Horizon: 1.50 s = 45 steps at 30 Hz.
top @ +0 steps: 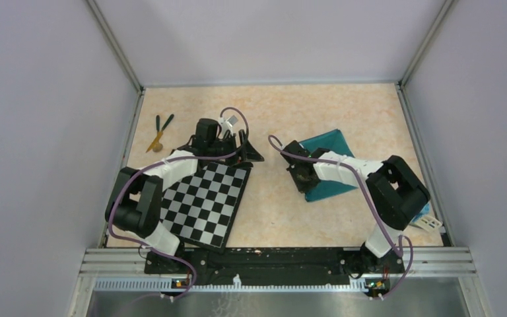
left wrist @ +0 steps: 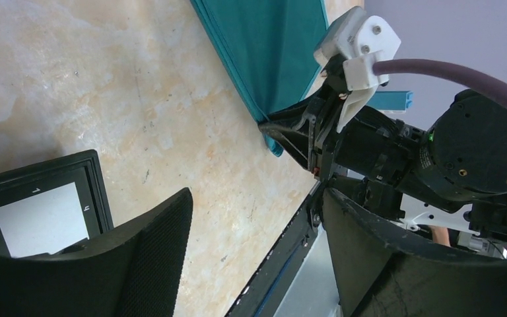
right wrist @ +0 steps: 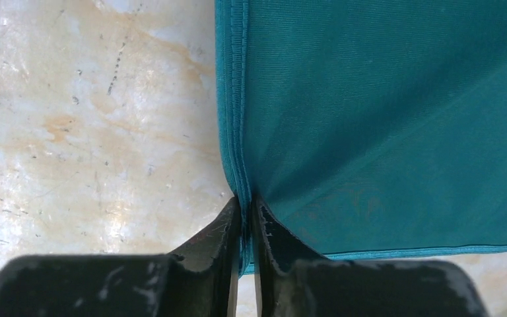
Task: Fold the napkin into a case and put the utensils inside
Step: Pick up the upper triangle-folded napkin from the center of the board.
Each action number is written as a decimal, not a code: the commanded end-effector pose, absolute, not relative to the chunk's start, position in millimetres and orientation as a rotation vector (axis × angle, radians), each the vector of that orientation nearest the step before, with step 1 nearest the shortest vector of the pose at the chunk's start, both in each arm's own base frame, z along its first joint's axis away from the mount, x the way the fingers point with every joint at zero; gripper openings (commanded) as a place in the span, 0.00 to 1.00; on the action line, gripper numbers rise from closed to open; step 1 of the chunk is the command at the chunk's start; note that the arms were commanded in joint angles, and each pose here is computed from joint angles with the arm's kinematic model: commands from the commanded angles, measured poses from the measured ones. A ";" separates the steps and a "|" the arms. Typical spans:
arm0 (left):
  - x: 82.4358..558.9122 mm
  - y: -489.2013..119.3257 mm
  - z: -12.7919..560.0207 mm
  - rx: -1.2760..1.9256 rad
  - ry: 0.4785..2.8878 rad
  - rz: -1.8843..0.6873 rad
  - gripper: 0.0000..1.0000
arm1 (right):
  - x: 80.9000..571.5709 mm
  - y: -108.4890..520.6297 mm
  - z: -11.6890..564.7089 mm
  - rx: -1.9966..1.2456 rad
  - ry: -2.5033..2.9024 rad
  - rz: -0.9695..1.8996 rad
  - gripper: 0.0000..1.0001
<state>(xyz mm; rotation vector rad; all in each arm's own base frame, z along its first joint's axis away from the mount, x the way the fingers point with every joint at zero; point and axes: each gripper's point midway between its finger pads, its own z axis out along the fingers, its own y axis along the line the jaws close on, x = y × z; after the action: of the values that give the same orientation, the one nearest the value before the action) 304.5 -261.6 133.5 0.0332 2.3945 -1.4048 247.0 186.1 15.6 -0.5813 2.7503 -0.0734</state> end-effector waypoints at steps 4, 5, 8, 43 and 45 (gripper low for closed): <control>306.3 -273.1 125.7 -0.055 2.378 -1.474 0.82 | 252.5 182.4 -7.8 -0.548 2.690 -0.090 0.00; 307.9 -276.9 124.2 -0.068 2.384 -1.473 0.84 | 253.9 187.1 -4.0 -0.556 2.670 -0.052 0.00; 308.4 -295.6 114.2 -0.152 2.437 -1.481 0.86 | 255.2 199.5 10.4 -0.553 2.622 0.062 0.00; 371.2 -378.1 49.9 -0.513 2.422 -1.439 0.13 | 254.6 203.2 47.3 -0.464 2.486 0.269 0.00; 368.2 -379.5 53.0 -0.508 2.430 -1.453 0.07 | 255.1 202.5 44.2 -0.464 2.466 0.243 0.03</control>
<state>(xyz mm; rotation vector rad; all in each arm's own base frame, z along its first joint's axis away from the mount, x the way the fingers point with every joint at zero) 360.3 -377.9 29.1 -0.5714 2.4766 -1.4461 246.7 199.6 39.8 -0.4857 2.5358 0.2435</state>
